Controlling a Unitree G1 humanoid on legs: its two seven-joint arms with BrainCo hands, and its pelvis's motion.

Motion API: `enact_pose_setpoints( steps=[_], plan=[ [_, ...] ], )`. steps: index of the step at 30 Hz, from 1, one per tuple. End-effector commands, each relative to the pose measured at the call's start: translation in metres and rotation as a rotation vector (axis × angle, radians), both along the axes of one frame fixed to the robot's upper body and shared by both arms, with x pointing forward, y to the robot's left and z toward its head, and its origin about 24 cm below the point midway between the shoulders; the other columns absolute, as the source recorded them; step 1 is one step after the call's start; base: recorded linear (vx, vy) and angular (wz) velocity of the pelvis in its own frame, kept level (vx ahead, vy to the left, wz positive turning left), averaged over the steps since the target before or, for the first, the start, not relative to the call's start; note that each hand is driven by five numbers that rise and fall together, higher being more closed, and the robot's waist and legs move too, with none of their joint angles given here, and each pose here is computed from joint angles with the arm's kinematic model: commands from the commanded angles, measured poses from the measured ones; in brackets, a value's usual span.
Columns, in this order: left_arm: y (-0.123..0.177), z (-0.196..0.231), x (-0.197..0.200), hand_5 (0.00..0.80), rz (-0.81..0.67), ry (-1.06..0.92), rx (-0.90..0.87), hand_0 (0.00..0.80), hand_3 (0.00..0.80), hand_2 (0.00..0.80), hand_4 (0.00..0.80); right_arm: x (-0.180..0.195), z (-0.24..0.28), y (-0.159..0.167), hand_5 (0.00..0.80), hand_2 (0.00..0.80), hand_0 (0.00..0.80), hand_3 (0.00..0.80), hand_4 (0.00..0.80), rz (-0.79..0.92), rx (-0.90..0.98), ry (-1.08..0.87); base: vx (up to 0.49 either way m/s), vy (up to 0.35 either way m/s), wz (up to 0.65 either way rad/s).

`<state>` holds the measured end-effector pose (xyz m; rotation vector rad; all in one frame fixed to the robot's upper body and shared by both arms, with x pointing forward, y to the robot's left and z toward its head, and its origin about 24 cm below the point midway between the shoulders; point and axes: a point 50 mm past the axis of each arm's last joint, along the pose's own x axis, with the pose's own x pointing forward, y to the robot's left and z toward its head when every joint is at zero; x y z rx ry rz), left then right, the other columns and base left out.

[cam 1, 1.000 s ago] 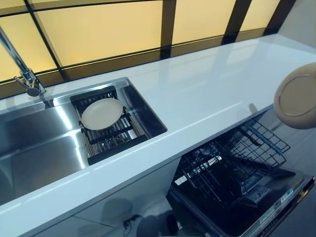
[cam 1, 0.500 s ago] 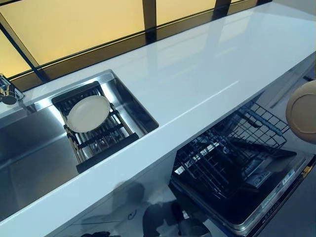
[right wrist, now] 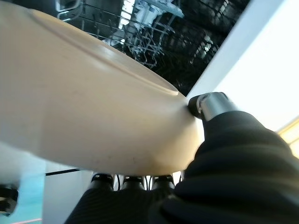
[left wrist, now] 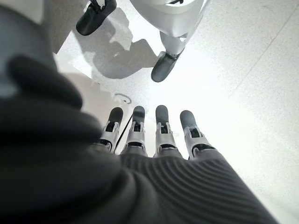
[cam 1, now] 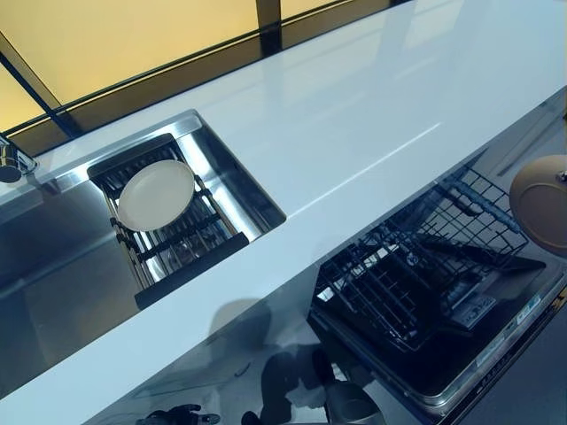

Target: Take plates into dishwasher

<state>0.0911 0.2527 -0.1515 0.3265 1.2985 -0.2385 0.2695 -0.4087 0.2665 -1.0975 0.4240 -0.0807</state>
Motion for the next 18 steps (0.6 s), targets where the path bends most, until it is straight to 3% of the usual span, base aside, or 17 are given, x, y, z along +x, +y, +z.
enact_pose_setpoints(
  steps=[1,18],
  plan=[
    [0.021,0.003,-0.011,0.000,-0.026,0.034,0.072,0.000,0.000,0.000,0.000,-0.004,0.019,0.001,0.800,0.800,0.800,0.800,0.800,0.015,-0.083,-0.098,0.000,0.000,0.00],
    [0.013,0.004,0.001,0.000,-0.050,0.002,0.044,0.000,0.000,0.000,0.000,0.006,-0.005,0.010,0.800,0.800,0.800,0.800,0.800,0.040,-0.110,-0.104,-0.006,-0.001,0.03]
  ],
)
